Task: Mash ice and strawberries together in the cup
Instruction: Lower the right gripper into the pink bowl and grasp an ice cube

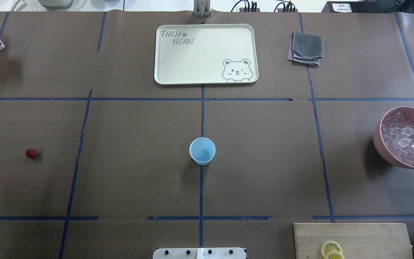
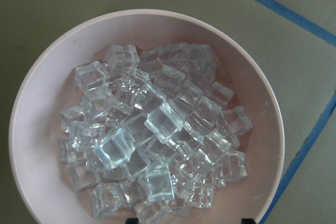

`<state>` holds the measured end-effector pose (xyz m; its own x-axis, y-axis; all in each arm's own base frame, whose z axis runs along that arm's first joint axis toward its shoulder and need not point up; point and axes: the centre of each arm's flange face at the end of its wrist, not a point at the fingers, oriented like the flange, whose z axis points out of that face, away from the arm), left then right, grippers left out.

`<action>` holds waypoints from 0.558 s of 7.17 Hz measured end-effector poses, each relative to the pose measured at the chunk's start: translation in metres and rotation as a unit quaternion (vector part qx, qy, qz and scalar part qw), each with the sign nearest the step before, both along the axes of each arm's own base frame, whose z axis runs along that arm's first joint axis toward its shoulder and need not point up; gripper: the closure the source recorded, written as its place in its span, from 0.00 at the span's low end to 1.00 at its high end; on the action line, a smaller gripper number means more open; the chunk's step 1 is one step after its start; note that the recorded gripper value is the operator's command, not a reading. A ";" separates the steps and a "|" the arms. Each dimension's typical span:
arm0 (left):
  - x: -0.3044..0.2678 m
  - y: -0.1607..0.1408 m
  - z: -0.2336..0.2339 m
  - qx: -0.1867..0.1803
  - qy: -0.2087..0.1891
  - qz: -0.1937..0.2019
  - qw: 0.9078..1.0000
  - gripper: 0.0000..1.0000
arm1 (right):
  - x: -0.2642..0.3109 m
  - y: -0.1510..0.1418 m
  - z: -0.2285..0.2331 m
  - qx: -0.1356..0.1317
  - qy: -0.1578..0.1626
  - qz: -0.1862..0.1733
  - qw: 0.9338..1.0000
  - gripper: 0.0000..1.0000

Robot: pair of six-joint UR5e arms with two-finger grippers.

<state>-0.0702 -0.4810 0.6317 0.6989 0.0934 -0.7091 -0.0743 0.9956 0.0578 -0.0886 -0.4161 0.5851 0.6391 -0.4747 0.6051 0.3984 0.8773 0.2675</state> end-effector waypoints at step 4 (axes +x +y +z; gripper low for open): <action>-0.001 0.000 -0.001 0.001 0.000 -0.001 1.000 0.00 | -0.028 -0.001 0.003 0.000 0.001 -0.030 1.000 0.39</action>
<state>-0.0709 -0.4810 0.6306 0.6994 0.0937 -0.7086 -0.0727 0.9956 0.0599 -0.1163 -0.4171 0.5877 0.6111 -0.5122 0.6034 0.4502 0.8520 0.2672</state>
